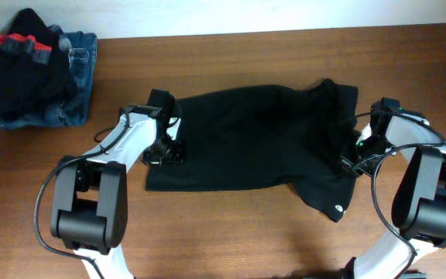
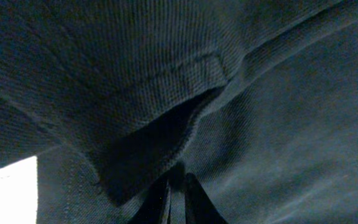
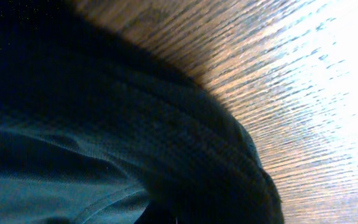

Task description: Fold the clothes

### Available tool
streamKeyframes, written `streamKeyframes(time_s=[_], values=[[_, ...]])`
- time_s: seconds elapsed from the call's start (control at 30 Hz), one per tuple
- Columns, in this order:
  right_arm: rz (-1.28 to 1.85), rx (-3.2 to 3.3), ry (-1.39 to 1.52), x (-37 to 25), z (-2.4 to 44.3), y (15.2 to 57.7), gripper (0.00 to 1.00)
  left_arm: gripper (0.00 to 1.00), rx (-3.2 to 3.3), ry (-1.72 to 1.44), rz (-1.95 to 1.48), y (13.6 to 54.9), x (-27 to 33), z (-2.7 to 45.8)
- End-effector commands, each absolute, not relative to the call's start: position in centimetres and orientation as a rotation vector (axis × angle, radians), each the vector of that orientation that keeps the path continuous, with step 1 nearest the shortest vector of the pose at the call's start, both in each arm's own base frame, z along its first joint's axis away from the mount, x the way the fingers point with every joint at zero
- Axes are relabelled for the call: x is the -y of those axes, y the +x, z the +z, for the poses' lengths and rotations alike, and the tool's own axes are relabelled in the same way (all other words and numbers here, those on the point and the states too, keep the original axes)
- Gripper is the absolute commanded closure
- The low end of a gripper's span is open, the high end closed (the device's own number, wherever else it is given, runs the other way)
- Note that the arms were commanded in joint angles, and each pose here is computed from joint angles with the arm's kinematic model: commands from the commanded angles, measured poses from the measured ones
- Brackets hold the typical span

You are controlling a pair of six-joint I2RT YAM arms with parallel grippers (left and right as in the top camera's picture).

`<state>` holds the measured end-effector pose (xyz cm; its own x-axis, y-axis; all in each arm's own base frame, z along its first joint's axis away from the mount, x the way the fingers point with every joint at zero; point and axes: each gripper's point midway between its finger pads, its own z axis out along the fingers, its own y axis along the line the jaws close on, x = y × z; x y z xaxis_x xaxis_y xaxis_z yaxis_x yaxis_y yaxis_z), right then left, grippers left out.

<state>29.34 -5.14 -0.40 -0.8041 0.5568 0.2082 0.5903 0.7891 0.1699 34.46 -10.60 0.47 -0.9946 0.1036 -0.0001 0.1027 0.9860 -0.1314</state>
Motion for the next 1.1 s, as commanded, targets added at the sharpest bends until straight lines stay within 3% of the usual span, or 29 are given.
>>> streamKeyframes(time_s=[0.0,1.07], values=[[-0.114,2.788,-0.903,7.8,-2.6,26.9,0.95,0.91,3.066,-0.176,0.174,33.3,10.1,-0.6],[-0.092,2.785,-0.900,8.0,-2.6,26.7,0.95,0.91,2.752,-0.031,-0.048,23.7,6.5,-2.8]])
